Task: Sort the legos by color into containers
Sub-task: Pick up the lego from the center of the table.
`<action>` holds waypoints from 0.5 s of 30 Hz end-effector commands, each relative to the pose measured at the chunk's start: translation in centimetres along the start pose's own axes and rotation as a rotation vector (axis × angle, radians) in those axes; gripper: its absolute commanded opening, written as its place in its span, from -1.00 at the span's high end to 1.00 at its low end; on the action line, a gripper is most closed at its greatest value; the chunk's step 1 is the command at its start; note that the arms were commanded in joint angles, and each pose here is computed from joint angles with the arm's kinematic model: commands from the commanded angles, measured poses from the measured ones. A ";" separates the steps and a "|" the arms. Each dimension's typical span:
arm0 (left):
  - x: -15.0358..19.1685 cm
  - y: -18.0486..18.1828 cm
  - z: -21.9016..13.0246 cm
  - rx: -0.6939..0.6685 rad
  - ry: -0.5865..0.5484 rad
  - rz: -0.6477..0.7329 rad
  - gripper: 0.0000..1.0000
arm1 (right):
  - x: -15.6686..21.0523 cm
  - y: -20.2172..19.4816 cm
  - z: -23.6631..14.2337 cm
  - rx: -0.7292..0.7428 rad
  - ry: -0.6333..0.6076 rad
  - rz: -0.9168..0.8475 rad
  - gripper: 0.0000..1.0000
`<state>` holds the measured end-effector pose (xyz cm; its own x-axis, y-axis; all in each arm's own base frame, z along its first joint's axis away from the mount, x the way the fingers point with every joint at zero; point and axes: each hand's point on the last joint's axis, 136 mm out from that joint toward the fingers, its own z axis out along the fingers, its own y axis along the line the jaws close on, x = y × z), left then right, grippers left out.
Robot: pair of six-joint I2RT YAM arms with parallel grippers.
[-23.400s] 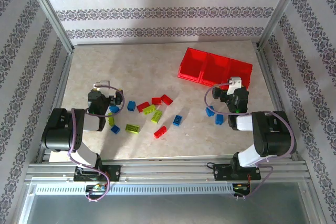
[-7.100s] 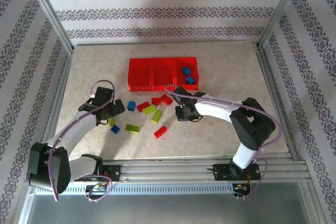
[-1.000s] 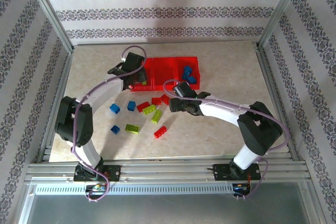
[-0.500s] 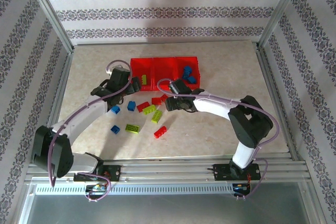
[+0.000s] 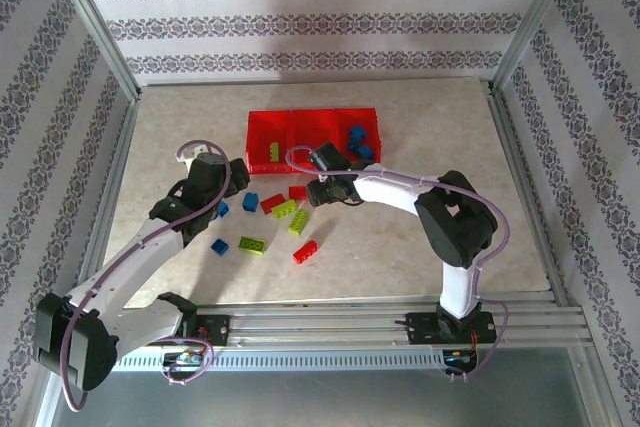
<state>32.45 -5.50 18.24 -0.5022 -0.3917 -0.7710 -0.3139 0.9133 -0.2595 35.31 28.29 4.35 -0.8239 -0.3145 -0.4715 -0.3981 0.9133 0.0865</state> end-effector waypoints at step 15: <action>0.1 0.6 0.6 -0.012 -0.009 -0.047 -0.99 | 0.6 1.2 2.6 -0.011 0.082 -0.081 0.01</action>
<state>32.32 -5.15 17.62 -0.5005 -0.4091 -0.7630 -0.3334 0.9044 -0.2663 36.01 28.99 2.12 -0.8267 -0.3708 -0.4232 -0.4323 0.9000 0.0559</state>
